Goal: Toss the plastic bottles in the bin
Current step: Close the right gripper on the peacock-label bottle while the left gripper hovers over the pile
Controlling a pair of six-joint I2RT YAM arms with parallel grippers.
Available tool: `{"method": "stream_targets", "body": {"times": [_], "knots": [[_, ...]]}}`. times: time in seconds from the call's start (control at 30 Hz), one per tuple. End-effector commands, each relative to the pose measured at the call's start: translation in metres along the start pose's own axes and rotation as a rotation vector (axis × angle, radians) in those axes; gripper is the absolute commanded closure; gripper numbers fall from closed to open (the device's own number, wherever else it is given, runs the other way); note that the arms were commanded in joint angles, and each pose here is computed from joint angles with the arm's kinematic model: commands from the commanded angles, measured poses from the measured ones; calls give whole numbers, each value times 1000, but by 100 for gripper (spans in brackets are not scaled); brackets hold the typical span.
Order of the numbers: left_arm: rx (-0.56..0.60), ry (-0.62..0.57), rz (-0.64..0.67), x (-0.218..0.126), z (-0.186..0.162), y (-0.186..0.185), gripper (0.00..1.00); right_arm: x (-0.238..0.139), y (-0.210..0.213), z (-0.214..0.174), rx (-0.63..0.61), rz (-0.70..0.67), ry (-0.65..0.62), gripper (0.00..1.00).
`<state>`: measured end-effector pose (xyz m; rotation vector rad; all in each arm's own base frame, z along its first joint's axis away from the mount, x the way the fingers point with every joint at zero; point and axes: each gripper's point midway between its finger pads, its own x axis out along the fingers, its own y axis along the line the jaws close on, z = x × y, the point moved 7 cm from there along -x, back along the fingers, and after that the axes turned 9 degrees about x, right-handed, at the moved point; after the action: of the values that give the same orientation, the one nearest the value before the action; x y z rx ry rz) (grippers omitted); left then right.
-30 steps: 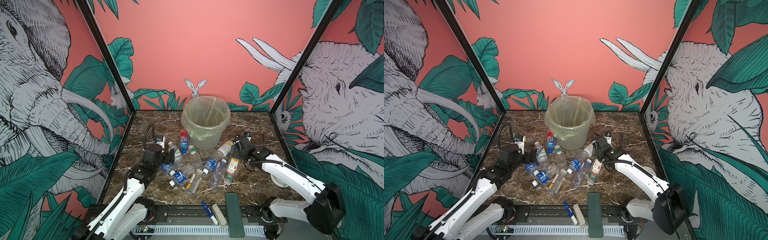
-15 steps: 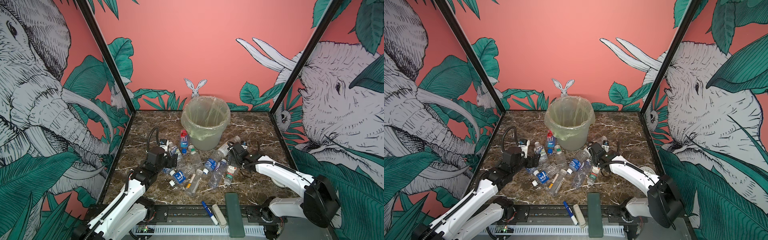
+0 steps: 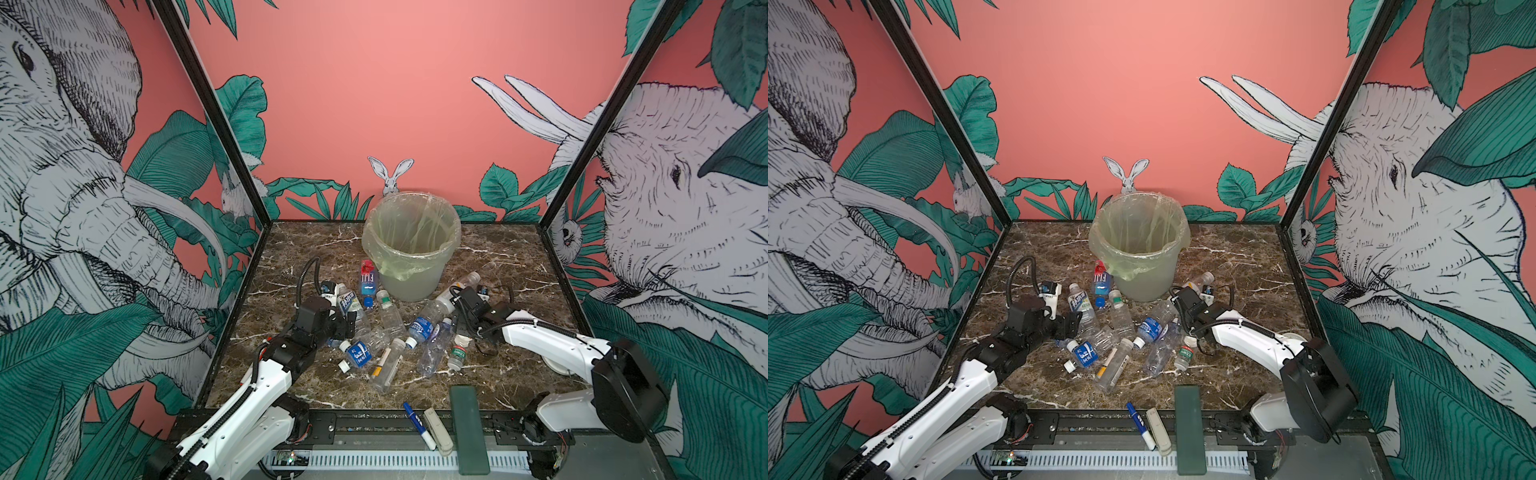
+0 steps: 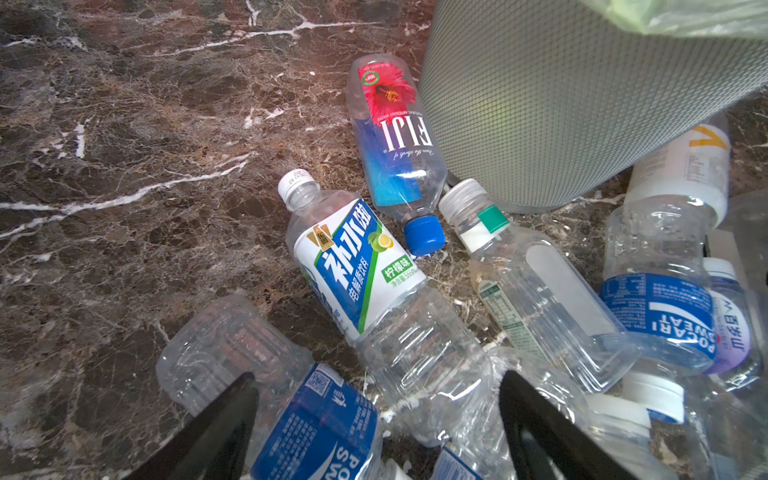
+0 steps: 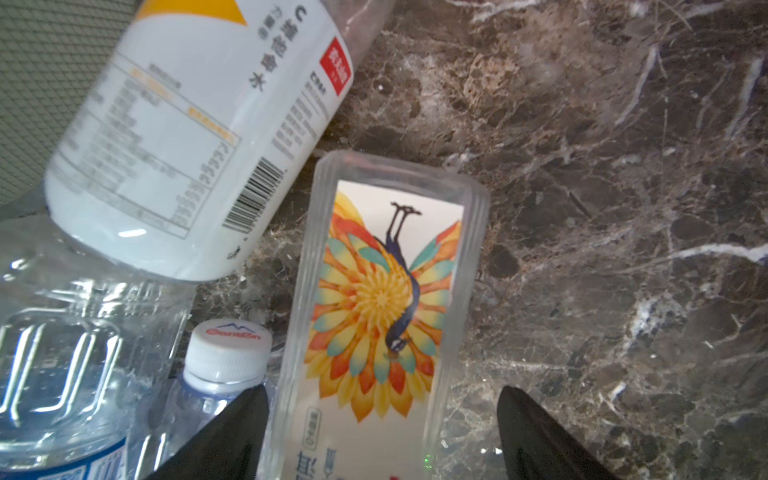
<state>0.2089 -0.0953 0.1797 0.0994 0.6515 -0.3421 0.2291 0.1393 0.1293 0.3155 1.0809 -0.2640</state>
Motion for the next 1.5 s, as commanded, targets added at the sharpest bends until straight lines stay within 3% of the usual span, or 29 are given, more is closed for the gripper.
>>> {"method": "stream_targets", "body": {"times": [0.0,0.27,0.57,0.87,1.23,1.47], "knots": [[-7,20,-7,2,-6,-1,8,-2,-3,1,2,-18,-24,16],[-8,26,-5,4,-10,-2,9,0,-9,-2,-22,-39,-20,22],[-5,33,-4,3,-12,-2,9,9,-7,-10,9,-10,15,16],[-1,40,-2,3,-12,-3,9,15,-13,-11,-24,-49,23,21],[-1,48,-3,6,-12,-4,9,29,-15,-18,-19,-44,58,16],[6,59,-6,8,-13,-6,9,22,-18,-13,-42,-28,15,34]]}}
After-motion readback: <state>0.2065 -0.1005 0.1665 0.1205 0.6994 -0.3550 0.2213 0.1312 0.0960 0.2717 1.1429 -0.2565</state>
